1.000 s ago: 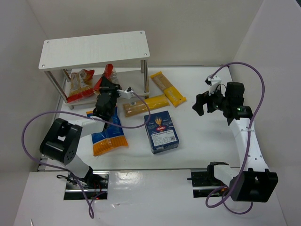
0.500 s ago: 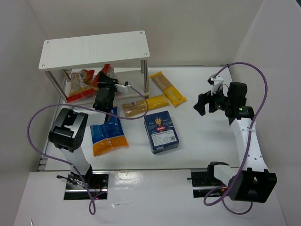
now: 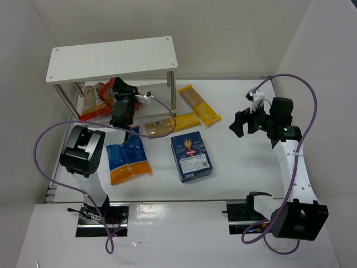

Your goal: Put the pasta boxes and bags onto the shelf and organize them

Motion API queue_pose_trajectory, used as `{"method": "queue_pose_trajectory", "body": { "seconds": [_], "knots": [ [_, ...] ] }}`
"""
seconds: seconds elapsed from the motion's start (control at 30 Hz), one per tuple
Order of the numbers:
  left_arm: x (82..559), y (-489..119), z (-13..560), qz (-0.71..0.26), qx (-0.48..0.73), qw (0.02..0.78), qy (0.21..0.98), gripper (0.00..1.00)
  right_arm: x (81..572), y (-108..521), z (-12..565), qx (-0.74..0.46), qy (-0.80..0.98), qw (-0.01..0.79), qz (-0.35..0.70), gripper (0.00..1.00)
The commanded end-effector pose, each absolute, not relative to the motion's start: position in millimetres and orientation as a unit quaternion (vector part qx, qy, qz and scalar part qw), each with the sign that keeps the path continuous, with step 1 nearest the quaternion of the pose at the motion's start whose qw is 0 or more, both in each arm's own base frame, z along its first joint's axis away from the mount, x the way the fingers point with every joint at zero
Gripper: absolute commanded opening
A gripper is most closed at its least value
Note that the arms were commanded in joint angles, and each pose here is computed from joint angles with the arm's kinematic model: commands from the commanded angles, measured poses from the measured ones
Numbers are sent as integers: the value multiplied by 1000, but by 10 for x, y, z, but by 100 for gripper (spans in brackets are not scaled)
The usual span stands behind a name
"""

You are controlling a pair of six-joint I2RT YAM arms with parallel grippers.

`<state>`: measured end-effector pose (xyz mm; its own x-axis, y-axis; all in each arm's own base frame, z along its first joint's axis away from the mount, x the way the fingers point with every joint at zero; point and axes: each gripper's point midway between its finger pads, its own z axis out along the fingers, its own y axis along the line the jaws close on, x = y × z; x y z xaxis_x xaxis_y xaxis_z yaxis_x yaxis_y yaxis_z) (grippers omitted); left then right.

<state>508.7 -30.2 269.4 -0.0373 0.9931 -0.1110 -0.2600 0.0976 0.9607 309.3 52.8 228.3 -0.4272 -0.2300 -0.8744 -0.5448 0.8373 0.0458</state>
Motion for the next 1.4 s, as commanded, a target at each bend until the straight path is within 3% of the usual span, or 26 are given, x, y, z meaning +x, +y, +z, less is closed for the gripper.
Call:
{"method": "queue_pose_trajectory", "body": {
  "seconds": [0.0, 0.43, 0.5, 0.6, 0.83, 1.03, 1.23, 1.37],
  "knots": [
    [5099, -309, 2936, 549, 358, 609, 447, 53, 3112, 540, 2341, -247, 818, 493, 166, 96],
    [4966, -572, 2559, 485, 437, 596, 468, 79, 3106, 514, 2367, -244, 817, 497, 162, 96],
    [4912, -706, 2539, 462, 453, 599, 472, 90, 3095, 515, 2393, -245, 814, 501, 160, 96],
    [4751, -889, 2394, 429, 478, 599, 479, 96, 3074, 518, 2380, -245, 815, 501, 160, 96],
    [4234, -1204, 2111, 330, 559, 573, 501, 99, 3020, 539, 2388, -247, 813, 502, 164, 96],
    [3835, -1134, 1533, 258, 628, 473, 562, 99, 2974, 559, 2367, -249, 811, 502, 168, 96],
    [3410, -1245, 1822, 126, 610, 459, 634, 99, 2942, 564, 2378, -250, 809, 506, 166, 96],
    [3109, -1199, 2153, 94, 568, 483, 660, 99, 2867, 563, 2479, -250, 800, 522, 157, 96]
  ]
}}
